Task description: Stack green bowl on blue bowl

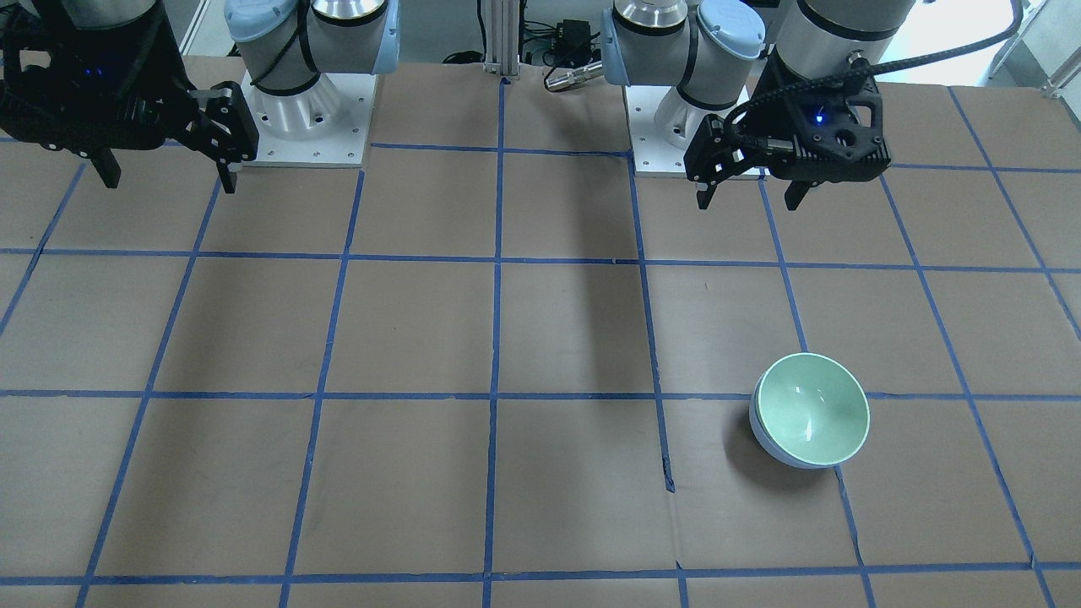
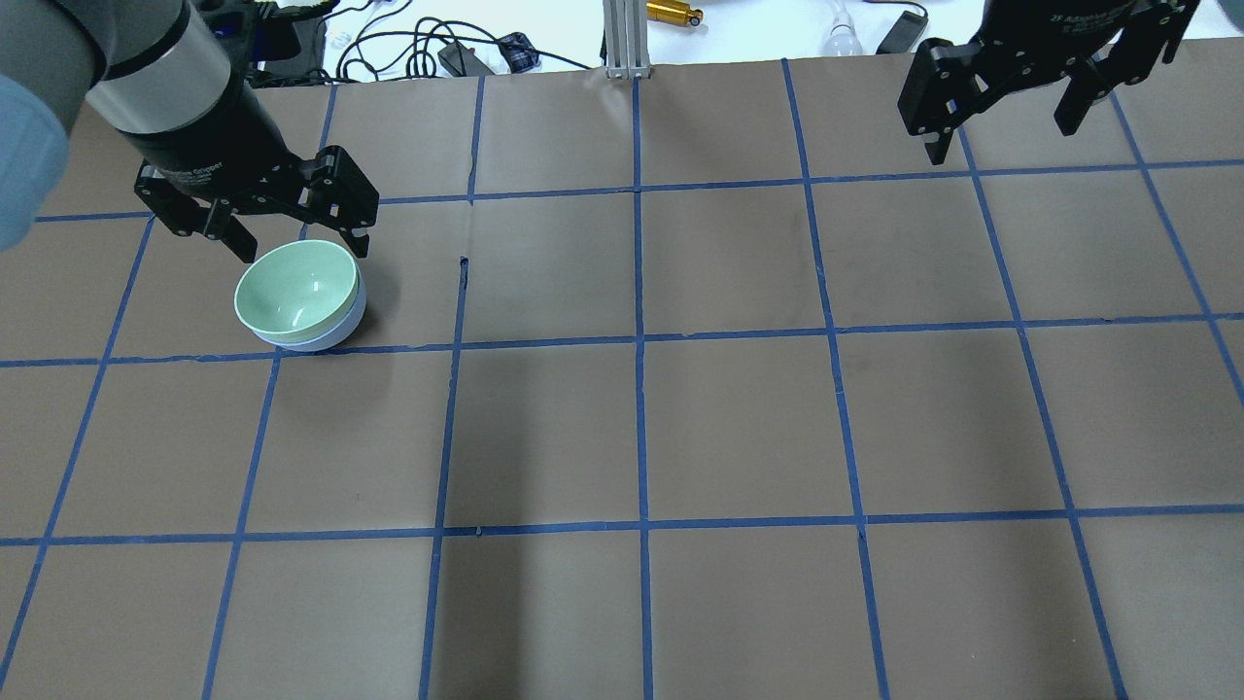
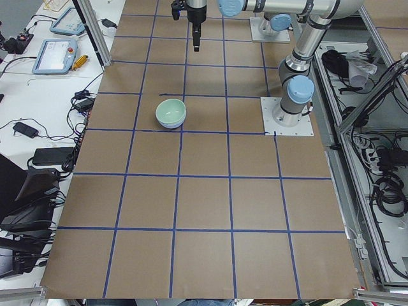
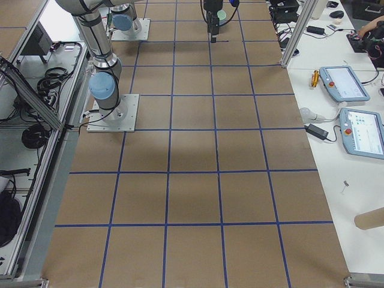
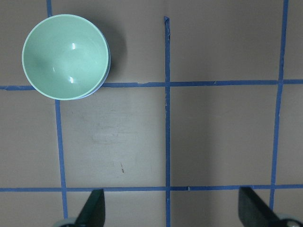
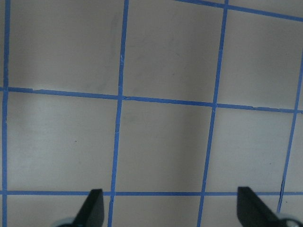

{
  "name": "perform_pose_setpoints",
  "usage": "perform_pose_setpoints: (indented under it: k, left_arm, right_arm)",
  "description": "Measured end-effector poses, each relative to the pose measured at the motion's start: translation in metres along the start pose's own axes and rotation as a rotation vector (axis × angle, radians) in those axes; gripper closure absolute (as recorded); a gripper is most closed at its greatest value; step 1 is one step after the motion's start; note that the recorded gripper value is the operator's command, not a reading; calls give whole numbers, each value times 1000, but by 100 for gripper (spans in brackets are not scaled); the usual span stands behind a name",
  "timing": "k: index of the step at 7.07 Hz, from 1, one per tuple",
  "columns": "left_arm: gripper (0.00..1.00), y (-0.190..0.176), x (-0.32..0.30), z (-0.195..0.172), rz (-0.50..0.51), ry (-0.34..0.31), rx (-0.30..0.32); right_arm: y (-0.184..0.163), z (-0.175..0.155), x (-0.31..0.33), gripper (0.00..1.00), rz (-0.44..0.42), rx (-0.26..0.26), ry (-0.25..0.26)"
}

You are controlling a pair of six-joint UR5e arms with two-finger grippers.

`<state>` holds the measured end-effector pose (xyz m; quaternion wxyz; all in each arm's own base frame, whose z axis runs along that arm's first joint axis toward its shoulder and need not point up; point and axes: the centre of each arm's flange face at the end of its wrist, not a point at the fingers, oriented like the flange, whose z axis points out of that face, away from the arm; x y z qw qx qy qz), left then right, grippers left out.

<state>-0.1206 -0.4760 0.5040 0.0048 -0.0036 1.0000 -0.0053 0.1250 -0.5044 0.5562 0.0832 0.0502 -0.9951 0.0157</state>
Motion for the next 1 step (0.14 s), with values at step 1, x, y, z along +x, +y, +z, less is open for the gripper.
perform_pose_setpoints:
  k: [1]
  left_arm:
    - [0, 0, 0, 0, 0, 0, 0]
  right_arm:
    - [0, 0, 0, 0, 0, 0, 0]
